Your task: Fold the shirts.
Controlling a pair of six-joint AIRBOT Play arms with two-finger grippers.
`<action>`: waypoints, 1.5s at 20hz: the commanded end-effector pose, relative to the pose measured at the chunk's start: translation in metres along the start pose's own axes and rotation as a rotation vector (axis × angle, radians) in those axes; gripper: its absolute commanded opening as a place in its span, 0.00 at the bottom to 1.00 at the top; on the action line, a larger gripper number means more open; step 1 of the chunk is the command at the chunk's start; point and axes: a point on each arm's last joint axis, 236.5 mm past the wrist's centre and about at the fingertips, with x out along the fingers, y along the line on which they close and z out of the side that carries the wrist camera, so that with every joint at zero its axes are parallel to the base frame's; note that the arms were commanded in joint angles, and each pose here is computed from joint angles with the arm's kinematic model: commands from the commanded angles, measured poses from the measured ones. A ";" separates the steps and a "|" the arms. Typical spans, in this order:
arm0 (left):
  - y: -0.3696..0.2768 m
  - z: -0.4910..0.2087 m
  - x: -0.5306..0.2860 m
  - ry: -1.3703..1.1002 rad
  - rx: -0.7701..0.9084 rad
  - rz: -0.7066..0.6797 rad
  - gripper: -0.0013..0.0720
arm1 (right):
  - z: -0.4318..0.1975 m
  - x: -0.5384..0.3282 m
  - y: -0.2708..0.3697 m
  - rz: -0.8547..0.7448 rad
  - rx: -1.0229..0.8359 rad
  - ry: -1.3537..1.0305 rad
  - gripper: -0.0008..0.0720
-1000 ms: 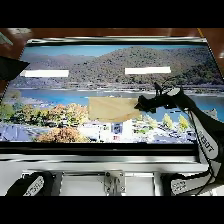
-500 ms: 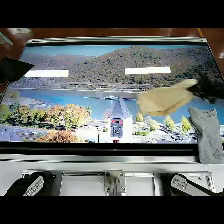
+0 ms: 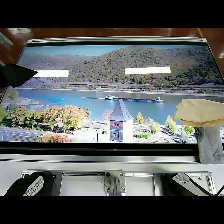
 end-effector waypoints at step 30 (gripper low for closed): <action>-0.002 -0.007 0.000 0.030 -0.011 -0.009 0.07 | -0.074 -0.017 -0.146 -0.475 0.124 0.352 0.09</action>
